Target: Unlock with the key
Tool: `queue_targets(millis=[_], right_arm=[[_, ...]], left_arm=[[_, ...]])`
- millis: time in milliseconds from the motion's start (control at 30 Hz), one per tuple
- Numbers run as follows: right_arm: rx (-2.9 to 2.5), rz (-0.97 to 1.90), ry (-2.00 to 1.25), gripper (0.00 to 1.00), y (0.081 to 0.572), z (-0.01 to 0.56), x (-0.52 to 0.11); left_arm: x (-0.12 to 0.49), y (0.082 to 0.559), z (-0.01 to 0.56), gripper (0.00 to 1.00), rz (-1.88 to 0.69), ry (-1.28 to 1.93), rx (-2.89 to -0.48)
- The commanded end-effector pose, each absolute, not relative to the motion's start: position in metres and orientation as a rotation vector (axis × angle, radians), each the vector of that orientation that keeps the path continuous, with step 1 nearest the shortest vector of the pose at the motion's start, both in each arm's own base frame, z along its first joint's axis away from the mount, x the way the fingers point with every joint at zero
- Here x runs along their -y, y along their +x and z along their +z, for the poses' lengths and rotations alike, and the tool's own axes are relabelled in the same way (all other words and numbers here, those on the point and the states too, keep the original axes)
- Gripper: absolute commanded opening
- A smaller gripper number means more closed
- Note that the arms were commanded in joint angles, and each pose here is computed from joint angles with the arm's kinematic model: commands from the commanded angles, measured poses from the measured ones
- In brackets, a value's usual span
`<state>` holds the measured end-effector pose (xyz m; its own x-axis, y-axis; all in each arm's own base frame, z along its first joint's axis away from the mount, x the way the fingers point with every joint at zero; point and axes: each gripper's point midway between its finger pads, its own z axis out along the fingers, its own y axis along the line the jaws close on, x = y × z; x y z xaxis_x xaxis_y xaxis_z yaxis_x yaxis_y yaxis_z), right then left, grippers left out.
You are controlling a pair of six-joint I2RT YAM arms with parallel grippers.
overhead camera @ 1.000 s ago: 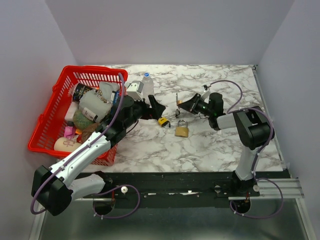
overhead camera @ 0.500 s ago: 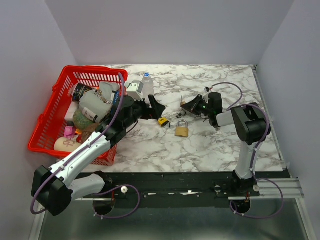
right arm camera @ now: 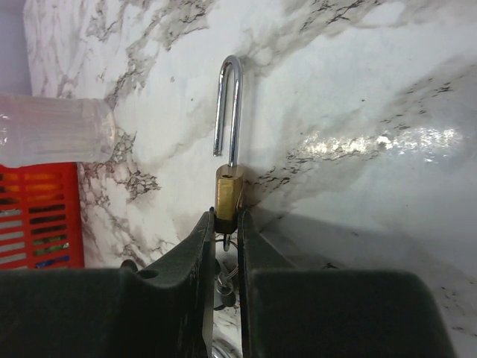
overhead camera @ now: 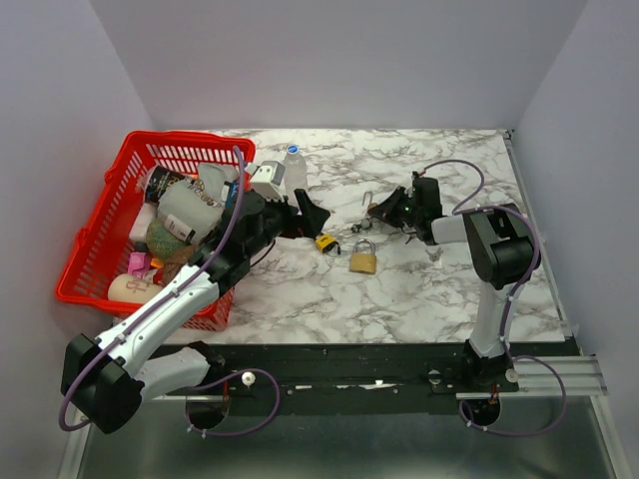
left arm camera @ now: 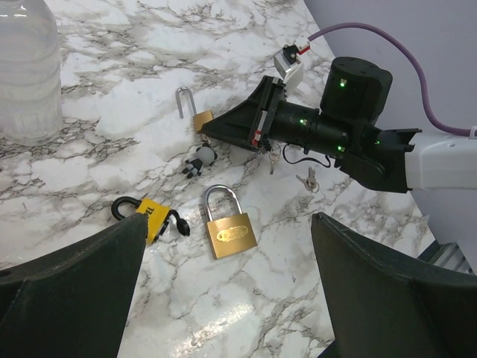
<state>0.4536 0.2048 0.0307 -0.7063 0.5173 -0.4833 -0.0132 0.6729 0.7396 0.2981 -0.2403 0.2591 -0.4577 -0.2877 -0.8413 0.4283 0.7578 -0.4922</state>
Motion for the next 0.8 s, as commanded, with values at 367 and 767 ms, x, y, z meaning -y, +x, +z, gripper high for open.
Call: queue_targets(millis=[367, 767], right_arm=[[-2.218, 0.854, 0.414, 0.53, 0.467, 0.03, -0.192], [-2.184, 0.786, 0.4, 0.69, 0.456, 0.041, -0.179]], left_arm=[[0.239, 0.292, 0.272, 0.99, -0.86, 0.117, -1.833], [0.237, 0.293, 0.274, 0.99, -0.854, 0.114, -1.826]])
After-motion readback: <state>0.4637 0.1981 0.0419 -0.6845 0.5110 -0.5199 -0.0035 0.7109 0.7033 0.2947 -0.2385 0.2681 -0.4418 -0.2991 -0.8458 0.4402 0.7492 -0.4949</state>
